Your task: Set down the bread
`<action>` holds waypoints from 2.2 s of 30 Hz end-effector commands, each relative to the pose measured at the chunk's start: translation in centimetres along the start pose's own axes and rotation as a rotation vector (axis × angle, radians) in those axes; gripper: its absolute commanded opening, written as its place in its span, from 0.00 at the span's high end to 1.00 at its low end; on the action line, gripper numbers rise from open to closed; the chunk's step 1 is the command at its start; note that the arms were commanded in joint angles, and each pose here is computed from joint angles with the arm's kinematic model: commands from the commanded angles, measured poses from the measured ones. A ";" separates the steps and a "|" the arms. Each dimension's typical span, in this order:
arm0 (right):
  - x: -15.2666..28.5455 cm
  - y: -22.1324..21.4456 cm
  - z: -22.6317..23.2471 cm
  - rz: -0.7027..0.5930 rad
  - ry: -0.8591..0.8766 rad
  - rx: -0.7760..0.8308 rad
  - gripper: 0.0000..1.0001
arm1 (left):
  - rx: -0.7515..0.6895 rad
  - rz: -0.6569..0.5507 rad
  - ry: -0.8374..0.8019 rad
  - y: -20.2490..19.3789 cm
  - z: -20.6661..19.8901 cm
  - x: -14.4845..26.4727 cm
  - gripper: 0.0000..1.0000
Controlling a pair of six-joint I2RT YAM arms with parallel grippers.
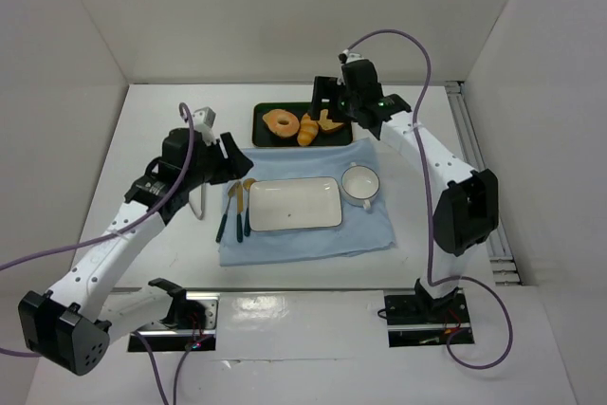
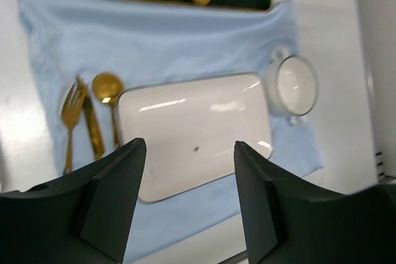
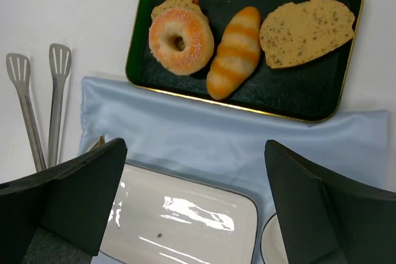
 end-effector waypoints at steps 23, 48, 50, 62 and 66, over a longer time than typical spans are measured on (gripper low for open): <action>8.6 -1.0 -0.1 -0.095 0.184 -0.026 0.07 | 0.093 0.227 0.569 -6.8 9.0 0.9 0.25; 8.2 -1.3 -0.6 -0.062 0.251 -0.039 0.07 | 0.033 0.445 0.716 -7.5 12.5 -2.7 0.21; 8.3 -0.8 -0.7 -0.075 0.248 -0.053 0.07 | 0.037 0.466 0.717 -7.3 13.0 -3.4 0.19; 9.2 1.0 -2.5 -0.116 0.267 -0.076 0.07 | 0.122 0.610 0.692 -9.1 15.6 -6.9 0.19; 9.3 1.4 -3.1 -0.117 0.269 -0.085 0.07 | 0.122 0.632 0.699 -9.1 16.2 -7.7 0.19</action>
Point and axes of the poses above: each gripper's point midway between its finger pads, its own x axis back along the fingers, its own z axis along the line the jaws close on, y = z × x, the point moved 9 cm from there along x, back along the fingers, and after that the axes turned 10 degrees about -x, right-handed, at the moved point
